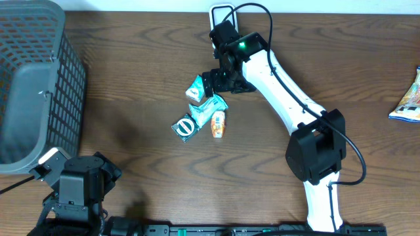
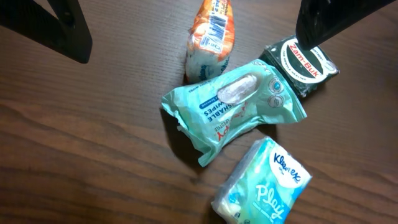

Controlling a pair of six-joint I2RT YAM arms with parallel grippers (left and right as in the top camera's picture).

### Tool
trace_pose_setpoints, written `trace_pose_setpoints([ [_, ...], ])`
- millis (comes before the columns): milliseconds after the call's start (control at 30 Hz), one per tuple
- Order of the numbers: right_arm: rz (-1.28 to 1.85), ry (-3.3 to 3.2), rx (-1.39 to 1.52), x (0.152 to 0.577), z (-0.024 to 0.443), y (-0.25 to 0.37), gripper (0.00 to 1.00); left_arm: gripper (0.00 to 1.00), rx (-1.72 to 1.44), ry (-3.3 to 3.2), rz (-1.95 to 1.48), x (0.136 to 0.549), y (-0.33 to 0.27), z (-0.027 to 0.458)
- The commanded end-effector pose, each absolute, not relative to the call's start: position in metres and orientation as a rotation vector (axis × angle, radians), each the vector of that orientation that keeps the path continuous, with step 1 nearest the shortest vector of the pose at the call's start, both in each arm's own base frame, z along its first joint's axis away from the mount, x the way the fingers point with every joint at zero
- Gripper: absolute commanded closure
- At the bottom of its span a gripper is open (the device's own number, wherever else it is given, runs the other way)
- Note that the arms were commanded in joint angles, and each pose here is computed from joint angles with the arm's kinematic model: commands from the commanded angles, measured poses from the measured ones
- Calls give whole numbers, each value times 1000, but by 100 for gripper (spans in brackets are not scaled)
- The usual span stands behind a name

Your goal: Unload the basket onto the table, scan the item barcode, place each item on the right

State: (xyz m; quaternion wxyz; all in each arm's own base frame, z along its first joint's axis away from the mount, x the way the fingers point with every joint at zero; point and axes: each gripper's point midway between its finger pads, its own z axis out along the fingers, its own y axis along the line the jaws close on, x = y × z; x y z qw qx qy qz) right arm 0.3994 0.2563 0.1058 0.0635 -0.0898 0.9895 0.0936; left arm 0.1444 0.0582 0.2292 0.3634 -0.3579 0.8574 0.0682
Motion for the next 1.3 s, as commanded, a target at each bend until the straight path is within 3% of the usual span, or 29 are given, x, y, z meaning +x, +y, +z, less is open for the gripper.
trace_pose_setpoints([
  [0, 275, 2990, -251, 399, 105, 256, 1, 2, -946, 2189, 192, 143, 62, 230],
  [700, 210, 3132, -405, 331, 101, 287, 1, 2, -946, 2189, 192, 143, 62, 230],
  [1267, 271, 3145, -469, 315, 102, 305, 1, 2, -946, 2189, 192, 143, 62, 230],
])
